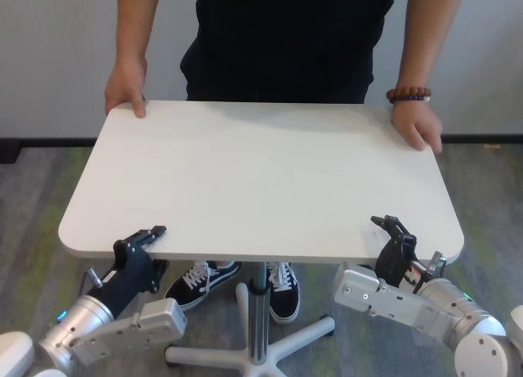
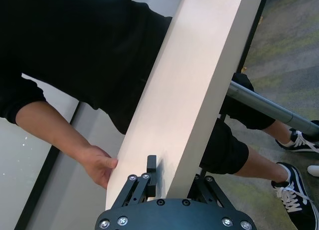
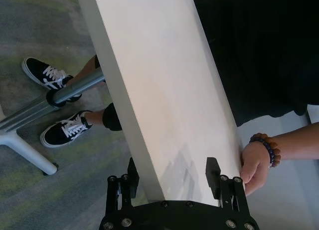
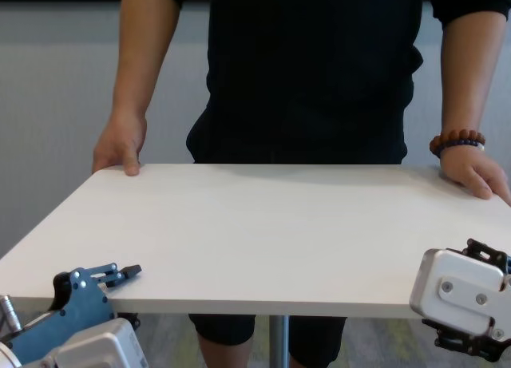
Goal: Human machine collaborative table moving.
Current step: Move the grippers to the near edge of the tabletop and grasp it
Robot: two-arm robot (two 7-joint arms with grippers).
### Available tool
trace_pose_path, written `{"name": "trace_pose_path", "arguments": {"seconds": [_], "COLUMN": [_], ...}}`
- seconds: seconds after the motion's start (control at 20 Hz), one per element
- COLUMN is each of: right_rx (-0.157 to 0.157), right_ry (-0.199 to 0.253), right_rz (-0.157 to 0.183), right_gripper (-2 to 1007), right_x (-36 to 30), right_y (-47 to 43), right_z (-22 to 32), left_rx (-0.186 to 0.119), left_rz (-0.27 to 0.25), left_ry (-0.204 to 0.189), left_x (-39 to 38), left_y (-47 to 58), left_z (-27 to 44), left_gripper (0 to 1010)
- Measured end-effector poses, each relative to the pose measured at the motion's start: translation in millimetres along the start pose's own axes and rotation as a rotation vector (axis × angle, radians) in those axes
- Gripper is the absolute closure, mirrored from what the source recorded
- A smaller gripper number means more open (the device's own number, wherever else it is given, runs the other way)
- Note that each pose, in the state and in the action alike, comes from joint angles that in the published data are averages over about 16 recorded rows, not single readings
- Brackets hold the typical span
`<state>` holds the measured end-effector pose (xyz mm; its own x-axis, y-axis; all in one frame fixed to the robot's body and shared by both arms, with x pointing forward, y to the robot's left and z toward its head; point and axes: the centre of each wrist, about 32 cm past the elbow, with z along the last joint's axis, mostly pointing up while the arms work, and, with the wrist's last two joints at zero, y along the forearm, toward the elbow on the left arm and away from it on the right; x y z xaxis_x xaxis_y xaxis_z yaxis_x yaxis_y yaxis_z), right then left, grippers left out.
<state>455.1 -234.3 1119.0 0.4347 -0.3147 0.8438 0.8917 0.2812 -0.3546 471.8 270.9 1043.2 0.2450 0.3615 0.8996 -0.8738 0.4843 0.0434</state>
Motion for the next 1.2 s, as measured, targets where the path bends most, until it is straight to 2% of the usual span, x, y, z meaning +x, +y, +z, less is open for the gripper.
{"name": "trace_pose_path", "arguments": {"seconds": [1.2], "right_rx": [0.000], "right_ry": [0.000], "right_rz": [0.000], "right_gripper": [283], "right_x": [0.0], "right_y": [0.0], "right_z": [0.0], "left_rx": [0.000], "left_rz": [0.000], "left_ry": [0.000], "left_x": [0.0], "left_y": [0.0], "left_z": [0.0], "left_gripper": [696]}}
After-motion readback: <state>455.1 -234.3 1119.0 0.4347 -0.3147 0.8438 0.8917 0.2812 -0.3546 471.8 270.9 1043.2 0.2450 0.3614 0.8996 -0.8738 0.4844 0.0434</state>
